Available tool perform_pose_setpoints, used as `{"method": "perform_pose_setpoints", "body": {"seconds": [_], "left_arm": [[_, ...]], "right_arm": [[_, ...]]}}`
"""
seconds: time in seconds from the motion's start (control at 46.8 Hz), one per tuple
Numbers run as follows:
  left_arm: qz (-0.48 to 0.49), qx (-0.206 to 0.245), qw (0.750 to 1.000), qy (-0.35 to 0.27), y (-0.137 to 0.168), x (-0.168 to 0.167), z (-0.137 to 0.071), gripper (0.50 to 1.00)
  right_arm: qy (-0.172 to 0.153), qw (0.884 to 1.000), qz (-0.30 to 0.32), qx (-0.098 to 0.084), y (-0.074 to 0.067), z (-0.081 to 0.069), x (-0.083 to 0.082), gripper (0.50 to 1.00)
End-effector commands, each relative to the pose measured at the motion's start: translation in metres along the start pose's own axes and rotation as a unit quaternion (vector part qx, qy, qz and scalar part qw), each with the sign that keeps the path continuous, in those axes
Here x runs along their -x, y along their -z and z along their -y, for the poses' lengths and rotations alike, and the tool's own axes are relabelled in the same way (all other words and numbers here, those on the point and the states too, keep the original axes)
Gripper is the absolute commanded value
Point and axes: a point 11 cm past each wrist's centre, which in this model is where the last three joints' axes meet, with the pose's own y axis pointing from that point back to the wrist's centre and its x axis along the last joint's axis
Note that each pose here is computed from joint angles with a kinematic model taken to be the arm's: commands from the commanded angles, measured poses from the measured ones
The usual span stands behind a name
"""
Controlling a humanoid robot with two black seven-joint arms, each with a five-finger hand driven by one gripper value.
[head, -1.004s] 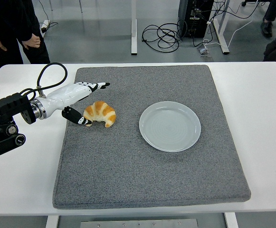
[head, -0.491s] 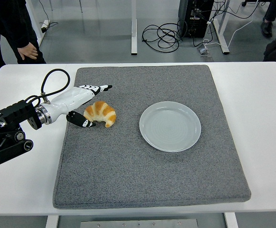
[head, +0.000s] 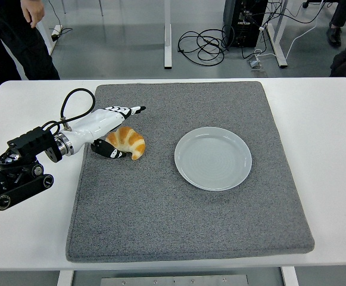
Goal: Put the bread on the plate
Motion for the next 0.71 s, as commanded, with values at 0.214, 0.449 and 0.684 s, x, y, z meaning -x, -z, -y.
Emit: {"method": "perform_pose_setpoints", "body": {"seconds": [0.214, 0.449, 0.684], "left_arm": [[-0.007, 0.001, 1.0, 0.002, -0.0025, 0.0065, 0.0013, 0.969], [-0.005, -0.006, 1.0, 0.001, 0.002, 0.0056, 0.0006, 0.966], [-0.002, -0.005, 1.0, -0.015, 0.0009, 0.0055, 0.0005, 0.866]], "right_arm": [[0.0, 1.0, 0.0, 0.0, -0.0001, 0.0, 0.0, 1.0], [0.0, 1.0, 0.0, 0.0, -0.0001, 0.0, 0.0, 1.0], [0.0, 1.0, 0.0, 0.0, -0.0001, 0.0, 0.0, 1.0]]}}
